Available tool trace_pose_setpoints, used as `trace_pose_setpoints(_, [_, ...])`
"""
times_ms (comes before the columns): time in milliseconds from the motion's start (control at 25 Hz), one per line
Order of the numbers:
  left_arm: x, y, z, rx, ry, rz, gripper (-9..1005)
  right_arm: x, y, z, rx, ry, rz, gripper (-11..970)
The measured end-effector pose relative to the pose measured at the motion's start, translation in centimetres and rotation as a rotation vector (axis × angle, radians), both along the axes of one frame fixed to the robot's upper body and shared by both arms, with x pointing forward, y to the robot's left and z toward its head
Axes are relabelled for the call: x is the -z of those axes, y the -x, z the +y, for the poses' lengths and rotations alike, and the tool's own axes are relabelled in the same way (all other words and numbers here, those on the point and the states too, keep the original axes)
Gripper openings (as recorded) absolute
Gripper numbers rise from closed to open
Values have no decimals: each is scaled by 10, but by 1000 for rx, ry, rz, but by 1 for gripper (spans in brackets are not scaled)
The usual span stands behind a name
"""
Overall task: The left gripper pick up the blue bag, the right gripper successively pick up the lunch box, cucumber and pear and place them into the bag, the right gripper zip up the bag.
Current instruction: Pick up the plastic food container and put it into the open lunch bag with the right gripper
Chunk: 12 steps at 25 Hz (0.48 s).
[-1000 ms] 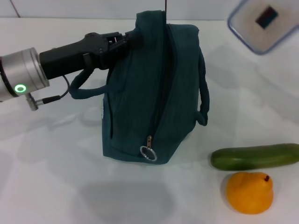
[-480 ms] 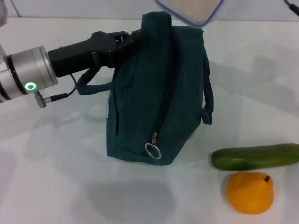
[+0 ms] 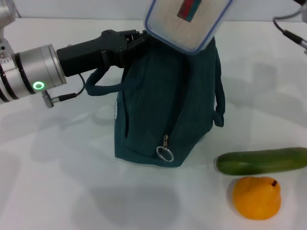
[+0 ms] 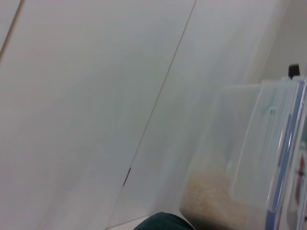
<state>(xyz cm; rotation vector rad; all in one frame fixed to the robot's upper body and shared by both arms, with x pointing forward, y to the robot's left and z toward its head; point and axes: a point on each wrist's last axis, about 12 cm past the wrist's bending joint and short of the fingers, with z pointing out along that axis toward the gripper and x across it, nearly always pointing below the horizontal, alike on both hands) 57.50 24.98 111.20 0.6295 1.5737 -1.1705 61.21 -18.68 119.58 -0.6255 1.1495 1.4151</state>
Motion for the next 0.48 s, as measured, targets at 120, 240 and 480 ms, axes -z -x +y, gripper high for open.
trace_pose_setpoints(120, [0,0,0,-2,-1,0,106,8,8,-13,18,-21,15,102])
trace_pose_setpoints(240, [1,-2,0,-11,-8,2,106,15,15,-26,41,-35,22,103])
trace_pose_setpoints(480, [1,-3,0,-19,-14,5,104,30,30,-43,66,-38,45,104])
